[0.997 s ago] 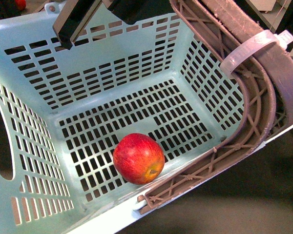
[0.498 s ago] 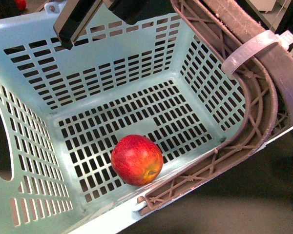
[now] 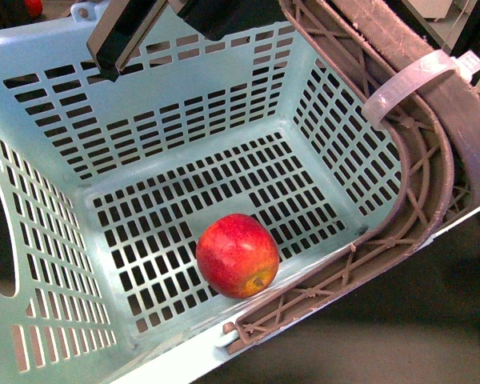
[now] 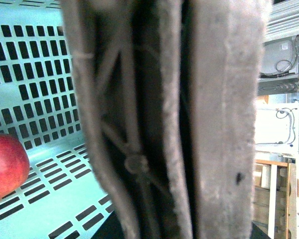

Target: Pick apple with right arm and hold basket with left

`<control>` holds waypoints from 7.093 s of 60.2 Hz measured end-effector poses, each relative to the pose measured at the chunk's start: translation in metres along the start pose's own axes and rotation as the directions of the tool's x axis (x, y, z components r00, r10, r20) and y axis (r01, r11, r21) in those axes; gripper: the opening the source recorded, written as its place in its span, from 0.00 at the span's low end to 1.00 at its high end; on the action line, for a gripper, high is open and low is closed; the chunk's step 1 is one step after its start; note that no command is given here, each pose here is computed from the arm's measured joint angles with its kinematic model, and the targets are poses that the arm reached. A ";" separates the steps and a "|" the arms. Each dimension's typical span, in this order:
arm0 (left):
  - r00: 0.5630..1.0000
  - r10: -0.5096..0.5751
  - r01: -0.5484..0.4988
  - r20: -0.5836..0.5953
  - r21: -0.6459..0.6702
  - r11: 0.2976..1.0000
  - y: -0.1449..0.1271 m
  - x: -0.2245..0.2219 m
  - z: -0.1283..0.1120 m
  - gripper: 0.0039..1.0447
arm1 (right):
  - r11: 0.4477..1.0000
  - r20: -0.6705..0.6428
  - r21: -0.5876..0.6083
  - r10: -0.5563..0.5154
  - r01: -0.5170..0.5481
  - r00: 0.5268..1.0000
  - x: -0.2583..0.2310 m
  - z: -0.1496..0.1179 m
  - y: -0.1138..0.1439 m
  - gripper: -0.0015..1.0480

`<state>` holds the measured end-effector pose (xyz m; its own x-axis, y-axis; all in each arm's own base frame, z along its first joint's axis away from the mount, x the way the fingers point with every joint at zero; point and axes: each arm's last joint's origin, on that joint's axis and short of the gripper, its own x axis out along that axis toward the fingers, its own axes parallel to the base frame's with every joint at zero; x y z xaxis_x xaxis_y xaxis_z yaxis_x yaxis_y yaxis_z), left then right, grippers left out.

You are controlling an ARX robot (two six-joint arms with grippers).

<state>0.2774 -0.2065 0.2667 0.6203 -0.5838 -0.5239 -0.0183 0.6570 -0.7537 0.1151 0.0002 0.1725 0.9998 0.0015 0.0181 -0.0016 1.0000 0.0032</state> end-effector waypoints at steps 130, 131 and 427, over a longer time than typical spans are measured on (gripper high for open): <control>0.807 0.237 0.026 0.541 -0.434 0.901 0.059 -0.034 0.054 0.14 | 1.000 -0.005 0.000 0.000 0.000 1.000 -0.018 -0.003 0.000 0.92; 0.803 0.244 0.030 0.544 -0.445 0.895 0.063 -0.033 0.059 0.14 | 1.000 -0.005 0.000 0.000 0.000 1.000 -0.018 -0.003 0.000 0.92; 0.617 -0.029 -0.576 0.787 0.476 0.665 0.213 -0.181 -0.082 0.03 | 1.000 -0.005 0.000 0.000 0.000 1.000 -0.018 -0.003 0.000 0.92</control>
<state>0.0972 -0.0003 0.1683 0.9999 -0.0034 0.0109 0.0036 0.9999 -0.0109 0.0969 0.0002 0.1693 0.9999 0.0015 0.0135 -0.0016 1.0000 0.0029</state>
